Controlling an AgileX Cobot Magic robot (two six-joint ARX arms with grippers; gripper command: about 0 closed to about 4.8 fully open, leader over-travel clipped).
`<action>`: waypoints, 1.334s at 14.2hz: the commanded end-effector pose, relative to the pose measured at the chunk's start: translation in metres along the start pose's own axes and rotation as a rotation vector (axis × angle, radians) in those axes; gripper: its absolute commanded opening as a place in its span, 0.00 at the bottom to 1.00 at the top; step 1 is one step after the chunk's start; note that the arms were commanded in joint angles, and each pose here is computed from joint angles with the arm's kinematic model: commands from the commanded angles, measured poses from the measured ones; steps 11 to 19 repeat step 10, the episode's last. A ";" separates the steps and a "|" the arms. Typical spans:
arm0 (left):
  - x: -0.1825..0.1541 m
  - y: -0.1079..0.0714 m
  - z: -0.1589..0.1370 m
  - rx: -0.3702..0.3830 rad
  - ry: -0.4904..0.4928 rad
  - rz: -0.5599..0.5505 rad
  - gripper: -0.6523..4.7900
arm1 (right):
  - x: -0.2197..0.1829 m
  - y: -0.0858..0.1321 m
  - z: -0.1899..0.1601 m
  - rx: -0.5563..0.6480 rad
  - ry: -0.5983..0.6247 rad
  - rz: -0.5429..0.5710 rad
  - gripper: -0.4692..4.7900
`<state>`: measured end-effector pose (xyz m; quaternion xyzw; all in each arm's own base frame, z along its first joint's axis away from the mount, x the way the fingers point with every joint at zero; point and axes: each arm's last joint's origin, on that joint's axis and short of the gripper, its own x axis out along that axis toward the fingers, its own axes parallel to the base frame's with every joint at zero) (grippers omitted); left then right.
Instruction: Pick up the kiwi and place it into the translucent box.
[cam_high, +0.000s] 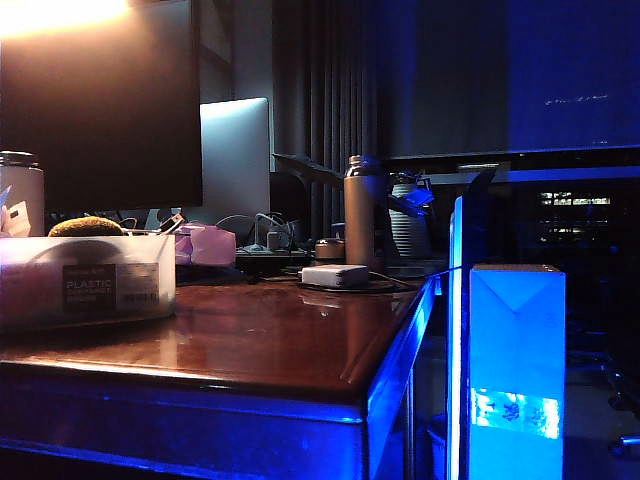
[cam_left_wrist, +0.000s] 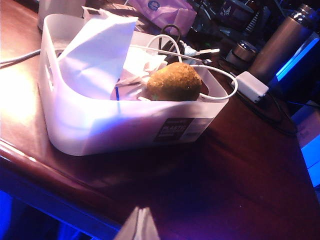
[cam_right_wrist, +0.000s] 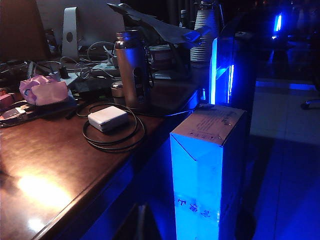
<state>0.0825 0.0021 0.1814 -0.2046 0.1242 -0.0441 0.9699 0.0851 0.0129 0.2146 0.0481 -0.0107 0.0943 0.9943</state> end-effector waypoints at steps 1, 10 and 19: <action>-0.001 -0.001 0.001 0.003 -0.007 -0.008 0.12 | -0.001 0.000 0.004 -0.003 -0.020 0.004 0.08; 0.000 -0.001 0.001 0.004 -0.004 -0.013 0.12 | -0.001 0.000 0.004 -0.003 -0.020 0.004 0.08; 0.000 -0.001 0.001 0.004 -0.004 -0.013 0.12 | -0.001 0.000 0.004 -0.003 -0.020 0.004 0.08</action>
